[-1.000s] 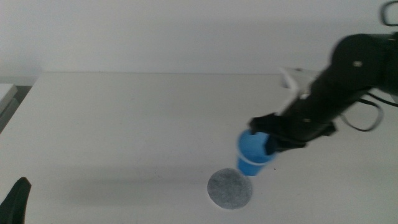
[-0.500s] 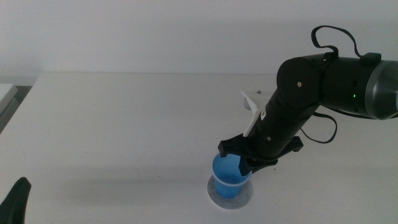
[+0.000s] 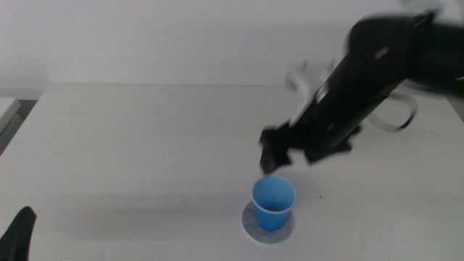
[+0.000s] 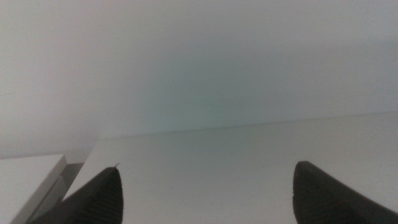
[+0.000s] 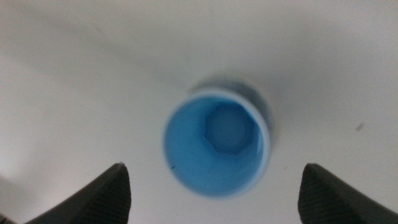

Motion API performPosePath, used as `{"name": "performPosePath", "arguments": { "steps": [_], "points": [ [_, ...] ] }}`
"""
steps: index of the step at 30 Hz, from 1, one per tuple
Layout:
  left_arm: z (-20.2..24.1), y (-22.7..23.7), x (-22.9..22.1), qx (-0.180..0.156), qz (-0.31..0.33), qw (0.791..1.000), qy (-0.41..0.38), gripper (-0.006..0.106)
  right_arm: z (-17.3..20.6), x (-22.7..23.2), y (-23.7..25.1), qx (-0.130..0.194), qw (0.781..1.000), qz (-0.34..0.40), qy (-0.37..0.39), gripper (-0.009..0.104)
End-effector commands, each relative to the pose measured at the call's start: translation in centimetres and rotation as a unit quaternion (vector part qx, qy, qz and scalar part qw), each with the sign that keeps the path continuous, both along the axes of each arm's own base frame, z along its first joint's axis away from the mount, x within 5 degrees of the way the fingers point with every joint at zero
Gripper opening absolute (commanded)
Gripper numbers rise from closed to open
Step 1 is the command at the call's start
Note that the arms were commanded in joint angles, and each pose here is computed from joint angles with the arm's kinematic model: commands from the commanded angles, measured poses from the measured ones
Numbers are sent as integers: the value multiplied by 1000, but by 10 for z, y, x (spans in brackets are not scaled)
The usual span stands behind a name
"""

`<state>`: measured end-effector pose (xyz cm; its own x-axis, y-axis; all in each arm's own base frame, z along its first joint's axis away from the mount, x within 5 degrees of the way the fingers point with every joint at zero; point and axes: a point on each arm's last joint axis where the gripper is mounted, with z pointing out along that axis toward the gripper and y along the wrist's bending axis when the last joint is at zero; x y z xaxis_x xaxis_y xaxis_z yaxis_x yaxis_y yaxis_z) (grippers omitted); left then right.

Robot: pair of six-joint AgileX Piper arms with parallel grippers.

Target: Place an empty cup on a cup mat.

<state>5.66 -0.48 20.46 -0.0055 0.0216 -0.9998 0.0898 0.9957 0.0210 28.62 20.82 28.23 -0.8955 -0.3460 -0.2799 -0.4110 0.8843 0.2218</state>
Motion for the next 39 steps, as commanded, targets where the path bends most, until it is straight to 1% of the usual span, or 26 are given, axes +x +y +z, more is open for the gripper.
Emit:
{"name": "performPosePath", "arguments": {
  "steps": [1,3,5,8,10,12,14,15,16,17,19,21,22,26,28,30,35,39],
  "points": [
    [1,0,0,-2,-1,1000,-5,94,38,-9,-17,4,998,17,-58,72],
    [1,0,0,-2,-1,1000,-5,94,64,-17,-38,3,995,-3,-104,72],
    [1,0,0,-2,-1,1000,-5,94,87,-28,-62,6,989,-39,-144,72],
    [1,0,0,-2,-1,1000,-5,94,109,-48,-91,33,975,-87,-204,72],
    [1,0,0,-2,-1,1000,-5,94,114,-65,-106,47,965,-109,-234,72],
    [1,0,0,-2,-1,1000,-5,94,118,-85,-121,46,954,-127,-269,72],
    [1,0,0,-2,-1,1000,-5,94,121,-105,-136,51,940,-156,-298,72],
    [1,0,0,-2,-1,1000,-5,94,120,-115,-142,60,933,-167,-312,72],
    [1,0,0,-2,-1,1000,-5,94,119,-123,-149,59,926,-177,-329,72],
    [1,0,0,-2,-1,1000,-5,94,116,-133,-157,57,917,-185,-350,72],
    [1,0,0,-2,-1,1000,-5,94,105,-148,-168,60,902,-189,-384,78],
    [1,0,0,-2,-1,1000,-5,94,91,-160,-178,59,888,-190,-415,91],
    [1,0,0,-2,-1,1000,-5,94,86,-166,-181,57,882,-189,-427,93],
    [1,0,0,-2,-1,1000,-5,94,53,-178,-193,33,873,-200,-442,93],
    [1,0,0,-2,-1,1000,-5,94,39,-181,-196,30,865,-202,-459,93],
    [1,0,0,-2,-1,1000,-5,94,20,-183,-197,32,854,-199,-480,93],
    [1,0,0,-2,-1,1000,-5,94,-26,-192,-199,42,845,-203,-494,93],
    [1,0,0,-2,-1,1000,-5,94,-59,-204,-199,60,849,-219,-477,93]
  ]
}}
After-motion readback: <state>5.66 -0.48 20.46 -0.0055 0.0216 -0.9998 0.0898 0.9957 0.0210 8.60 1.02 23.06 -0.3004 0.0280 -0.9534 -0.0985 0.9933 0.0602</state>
